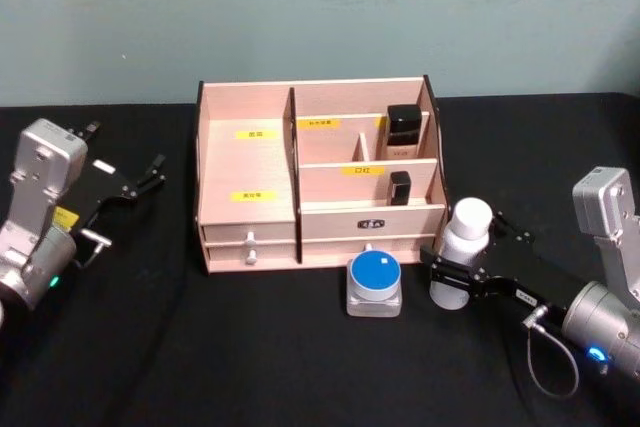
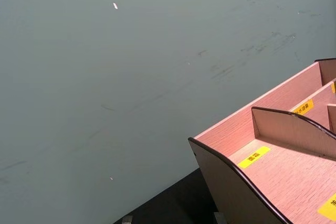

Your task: Pick up the facial cleanser and watermelon frost from the table and place them into the tiered storage box.

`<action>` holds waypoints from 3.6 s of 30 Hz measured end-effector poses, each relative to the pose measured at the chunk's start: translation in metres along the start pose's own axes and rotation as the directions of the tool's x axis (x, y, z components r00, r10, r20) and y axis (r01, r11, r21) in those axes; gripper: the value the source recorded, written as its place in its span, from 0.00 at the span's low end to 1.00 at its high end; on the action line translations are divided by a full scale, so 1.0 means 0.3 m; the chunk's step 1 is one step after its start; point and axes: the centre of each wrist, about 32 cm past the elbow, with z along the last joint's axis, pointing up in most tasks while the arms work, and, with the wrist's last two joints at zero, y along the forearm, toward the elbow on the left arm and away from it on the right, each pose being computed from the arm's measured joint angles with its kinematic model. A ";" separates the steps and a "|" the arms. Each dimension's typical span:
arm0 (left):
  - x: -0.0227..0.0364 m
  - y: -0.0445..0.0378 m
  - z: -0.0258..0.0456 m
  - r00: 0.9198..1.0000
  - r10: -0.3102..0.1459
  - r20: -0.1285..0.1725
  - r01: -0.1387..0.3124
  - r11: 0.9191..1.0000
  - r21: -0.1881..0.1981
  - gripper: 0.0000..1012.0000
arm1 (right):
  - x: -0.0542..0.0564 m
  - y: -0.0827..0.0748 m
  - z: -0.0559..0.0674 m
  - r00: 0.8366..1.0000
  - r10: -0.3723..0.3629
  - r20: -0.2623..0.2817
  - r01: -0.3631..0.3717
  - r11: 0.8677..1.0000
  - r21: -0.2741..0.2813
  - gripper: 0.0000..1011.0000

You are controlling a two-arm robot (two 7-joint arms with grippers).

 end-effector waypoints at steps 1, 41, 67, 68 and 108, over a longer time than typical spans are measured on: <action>0.000 0.000 0.000 1.000 0.000 0.000 0.000 1.000 0.000 0.99 | 0.000 0.000 0.000 1.000 0.000 0.000 0.000 1.000 0.000 0.99; 0.000 0.000 0.000 1.000 0.000 0.000 0.000 1.000 0.000 0.99 | 0.014 0.000 0.010 1.000 0.025 -0.018 -0.024 0.999 0.027 0.59; 0.000 0.000 0.000 1.000 0.000 0.000 0.000 1.000 0.000 0.99 | 0.013 0.111 0.287 0.986 0.164 0.030 -0.167 0.972 0.162 0.59; 0.000 0.000 0.000 1.000 0.000 0.000 0.000 1.000 0.000 0.99 | 0.014 0.127 0.295 0.985 0.168 0.029 -0.171 0.971 0.165 0.59; 0.000 0.000 0.000 1.000 0.000 0.000 0.000 1.000 0.000 0.99 | 0.067 0.401 0.365 0.992 0.110 0.057 -0.117 0.983 0.139 0.59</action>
